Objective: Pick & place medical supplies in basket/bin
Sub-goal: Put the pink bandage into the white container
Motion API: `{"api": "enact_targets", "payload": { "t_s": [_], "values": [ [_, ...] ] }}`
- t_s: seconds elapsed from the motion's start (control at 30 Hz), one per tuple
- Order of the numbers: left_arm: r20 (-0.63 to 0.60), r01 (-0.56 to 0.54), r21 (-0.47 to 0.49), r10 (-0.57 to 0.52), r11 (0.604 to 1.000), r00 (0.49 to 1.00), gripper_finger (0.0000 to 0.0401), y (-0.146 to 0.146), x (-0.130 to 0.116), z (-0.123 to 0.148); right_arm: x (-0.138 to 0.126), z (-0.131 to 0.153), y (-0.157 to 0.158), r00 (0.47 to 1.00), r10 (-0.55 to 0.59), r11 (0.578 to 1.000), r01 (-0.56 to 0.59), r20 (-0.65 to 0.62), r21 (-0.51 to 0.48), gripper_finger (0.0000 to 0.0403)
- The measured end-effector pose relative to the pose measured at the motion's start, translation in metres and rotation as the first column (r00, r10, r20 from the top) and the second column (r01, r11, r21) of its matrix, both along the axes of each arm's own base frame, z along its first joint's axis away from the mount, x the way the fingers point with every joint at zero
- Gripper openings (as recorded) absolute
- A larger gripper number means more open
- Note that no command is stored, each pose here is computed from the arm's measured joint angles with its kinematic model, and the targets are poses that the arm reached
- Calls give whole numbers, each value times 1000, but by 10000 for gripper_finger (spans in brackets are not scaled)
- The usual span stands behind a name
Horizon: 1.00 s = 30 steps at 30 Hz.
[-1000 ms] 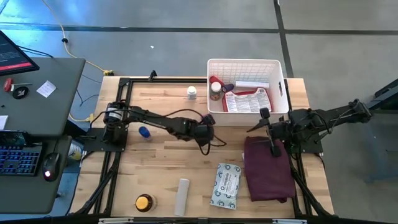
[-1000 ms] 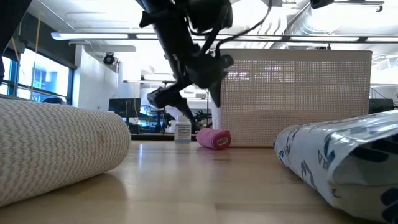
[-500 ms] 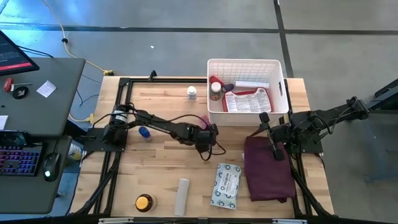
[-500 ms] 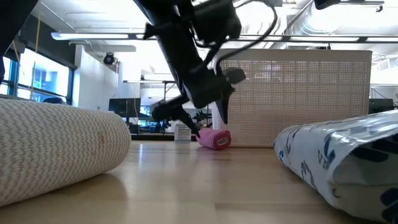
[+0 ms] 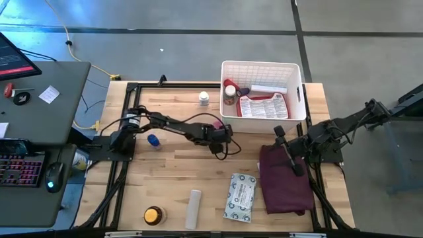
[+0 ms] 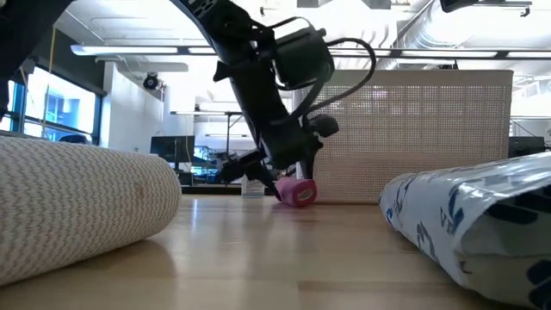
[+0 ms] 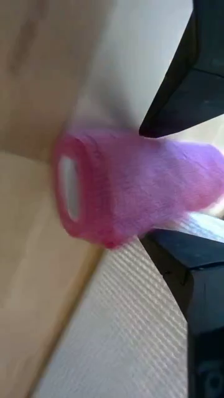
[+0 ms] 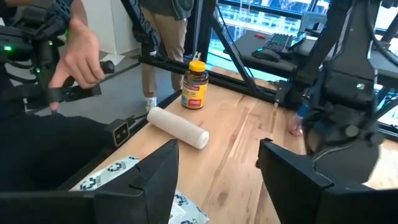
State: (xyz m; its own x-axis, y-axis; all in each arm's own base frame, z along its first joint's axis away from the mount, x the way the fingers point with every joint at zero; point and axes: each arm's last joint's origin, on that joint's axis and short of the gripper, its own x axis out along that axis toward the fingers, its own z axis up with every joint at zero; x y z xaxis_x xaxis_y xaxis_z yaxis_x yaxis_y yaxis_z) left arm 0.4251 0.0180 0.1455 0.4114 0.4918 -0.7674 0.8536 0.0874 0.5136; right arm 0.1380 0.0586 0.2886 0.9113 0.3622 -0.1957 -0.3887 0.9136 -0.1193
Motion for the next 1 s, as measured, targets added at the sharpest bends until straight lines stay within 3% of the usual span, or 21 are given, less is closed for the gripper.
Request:
{"api": "enact_targets", "payload": {
  "t_s": [0.17,0.37,0.57,0.77,1.0],
  "values": [
    [-11,-33,0,33,999,999,280,-1,1,-11,1,-1,0,1000,-29,999,30,3,-21,211],
    [4,-44,54,43,998,999,230,-11,3,-15,1,-1,0,1000,-28,999,28,3,-22,211],
    [25,-97,170,94,981,995,184,-28,0,-13,1,-1,0,1000,-27,1000,27,1,-15,211],
    [107,-160,331,131,930,986,180,-61,-5,-9,1,-1,0,1000,-31,1000,31,-5,-1,211],
    [271,-256,239,189,937,944,187,-104,-10,29,2,0,-2,997,-80,997,80,0,0,211]
  ]
}}
